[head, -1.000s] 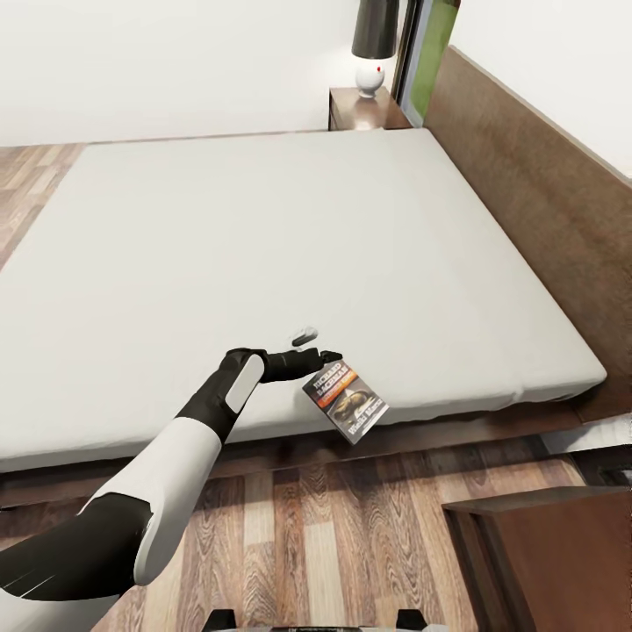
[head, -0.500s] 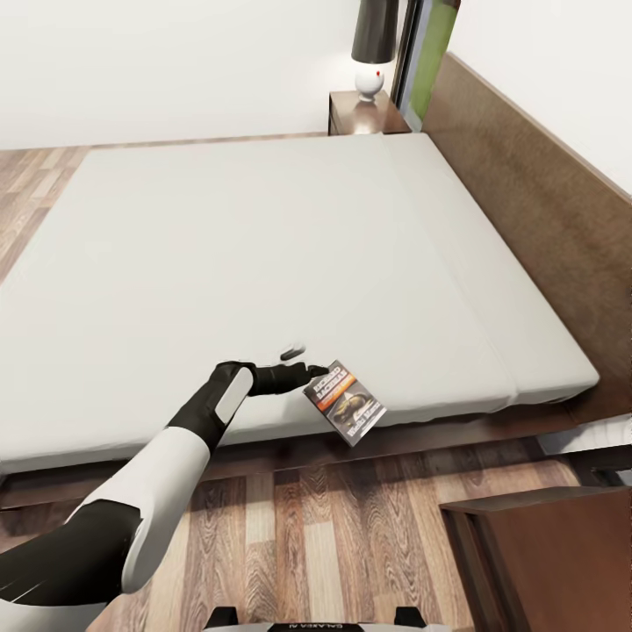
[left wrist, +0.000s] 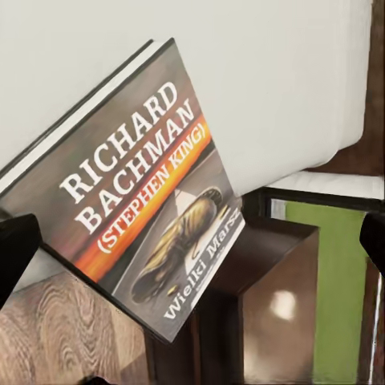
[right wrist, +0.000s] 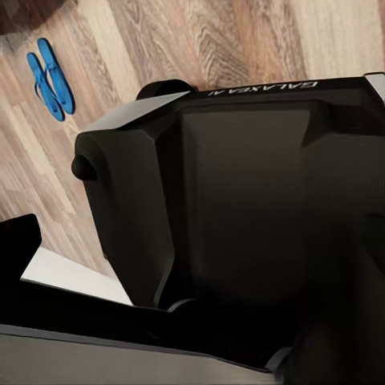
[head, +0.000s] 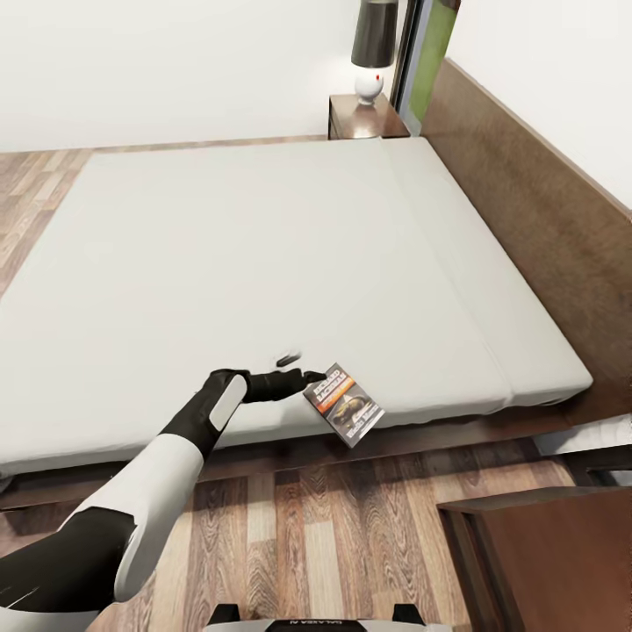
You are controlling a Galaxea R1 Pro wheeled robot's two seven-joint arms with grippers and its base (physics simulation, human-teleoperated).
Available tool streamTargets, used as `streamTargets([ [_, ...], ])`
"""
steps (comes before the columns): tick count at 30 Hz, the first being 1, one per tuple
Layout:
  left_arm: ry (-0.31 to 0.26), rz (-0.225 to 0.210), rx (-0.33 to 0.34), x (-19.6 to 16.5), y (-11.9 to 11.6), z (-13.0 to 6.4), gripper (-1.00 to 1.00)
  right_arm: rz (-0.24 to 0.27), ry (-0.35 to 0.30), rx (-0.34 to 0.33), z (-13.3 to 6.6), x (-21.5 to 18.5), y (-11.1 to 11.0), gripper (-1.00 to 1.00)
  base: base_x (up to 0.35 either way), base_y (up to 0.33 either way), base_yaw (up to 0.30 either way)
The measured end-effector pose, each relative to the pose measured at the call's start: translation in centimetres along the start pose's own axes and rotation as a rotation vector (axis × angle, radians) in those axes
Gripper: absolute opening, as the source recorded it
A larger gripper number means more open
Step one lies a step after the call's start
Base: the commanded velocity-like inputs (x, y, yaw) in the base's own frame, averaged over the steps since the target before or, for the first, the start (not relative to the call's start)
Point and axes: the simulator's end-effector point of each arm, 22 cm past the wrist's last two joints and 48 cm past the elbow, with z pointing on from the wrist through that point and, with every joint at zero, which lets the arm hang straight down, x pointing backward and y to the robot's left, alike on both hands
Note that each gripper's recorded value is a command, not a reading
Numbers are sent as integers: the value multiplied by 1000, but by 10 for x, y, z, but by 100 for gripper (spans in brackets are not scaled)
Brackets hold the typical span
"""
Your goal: In the bedroom, move the book from the bed onto either nightstand, and place the two sandals side by side next to the bed.
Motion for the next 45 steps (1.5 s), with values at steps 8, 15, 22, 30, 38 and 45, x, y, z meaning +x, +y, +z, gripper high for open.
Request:
streamTargets([
  [8,10,-34,213,8,-12,-38,100,0,0,1,-9,2,8,100,0,0,0],
  [15,36,-84,311,32,-23,-51,100,0,0,4,-17,5,14,100,0,0,0],
  [22,71,-137,327,74,-15,-60,100,0,0,4,-24,7,21,100,0,0,0],
  [30,97,-200,239,160,46,-91,100,0,1,5,-33,10,28,100,0,0,0],
  [38,110,-167,147,235,92,-117,100,0,1,6,-41,13,34,100,0,0,0],
  [45,78,-144,21,284,138,-142,100,-1,0,8,-50,15,37,100,0,0,0],
])
